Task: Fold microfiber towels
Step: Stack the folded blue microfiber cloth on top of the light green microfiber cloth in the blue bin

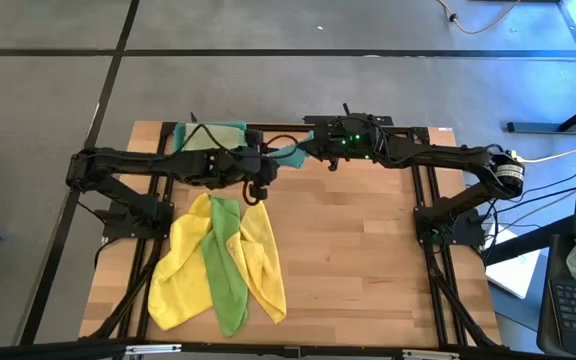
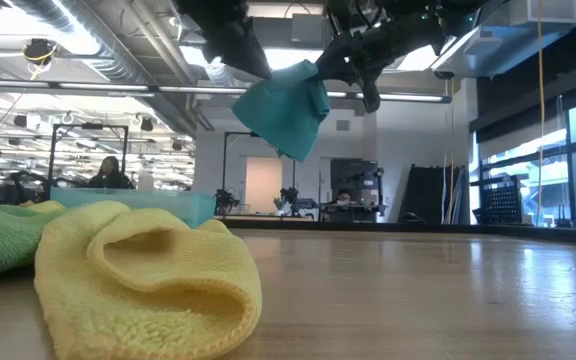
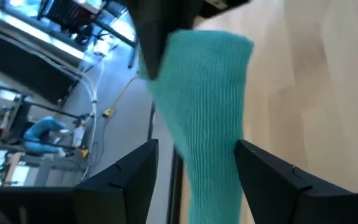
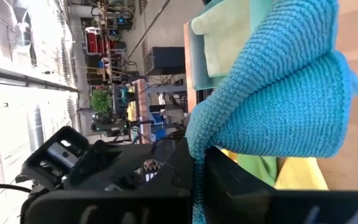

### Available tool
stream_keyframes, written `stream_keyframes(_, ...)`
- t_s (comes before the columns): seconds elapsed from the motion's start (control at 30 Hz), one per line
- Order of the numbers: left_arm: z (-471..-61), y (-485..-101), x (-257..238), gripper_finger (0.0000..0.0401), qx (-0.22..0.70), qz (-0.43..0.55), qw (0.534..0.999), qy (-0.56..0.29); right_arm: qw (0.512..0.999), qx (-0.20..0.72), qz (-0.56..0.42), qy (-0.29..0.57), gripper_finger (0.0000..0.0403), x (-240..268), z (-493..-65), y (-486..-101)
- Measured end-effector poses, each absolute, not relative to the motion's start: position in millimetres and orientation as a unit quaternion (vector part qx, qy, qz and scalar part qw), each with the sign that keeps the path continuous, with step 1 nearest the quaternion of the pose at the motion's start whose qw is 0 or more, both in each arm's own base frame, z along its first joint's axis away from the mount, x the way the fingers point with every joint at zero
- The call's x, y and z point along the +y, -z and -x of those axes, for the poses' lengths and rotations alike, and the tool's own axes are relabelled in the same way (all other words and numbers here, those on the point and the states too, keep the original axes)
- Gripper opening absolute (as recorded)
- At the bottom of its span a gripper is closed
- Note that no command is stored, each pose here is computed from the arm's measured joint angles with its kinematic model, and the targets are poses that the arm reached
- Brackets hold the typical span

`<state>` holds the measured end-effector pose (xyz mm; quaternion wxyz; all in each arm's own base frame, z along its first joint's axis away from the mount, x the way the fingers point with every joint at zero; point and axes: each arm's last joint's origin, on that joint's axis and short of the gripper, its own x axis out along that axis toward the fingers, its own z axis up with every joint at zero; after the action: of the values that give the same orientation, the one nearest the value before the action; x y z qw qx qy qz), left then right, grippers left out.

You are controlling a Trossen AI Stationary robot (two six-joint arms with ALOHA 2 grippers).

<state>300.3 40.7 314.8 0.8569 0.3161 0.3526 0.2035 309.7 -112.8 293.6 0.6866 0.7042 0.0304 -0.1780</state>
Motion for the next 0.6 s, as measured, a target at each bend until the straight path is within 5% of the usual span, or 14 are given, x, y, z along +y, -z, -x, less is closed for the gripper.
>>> stream_keyframes(0.2, -319, -296, 37, 0.0207, 0.359, -0.326, 0.858, -0.172, 0.682, 0.025, -0.709, 0.174, 0.0009, -113, -310, -295)
stream_keyframes(0.6, -330, -289, 37, 0.0207, 0.357, -0.342, 0.834, -0.245, 0.686, 0.009, -0.707, 0.171, 0.0009, -114, -311, -297)
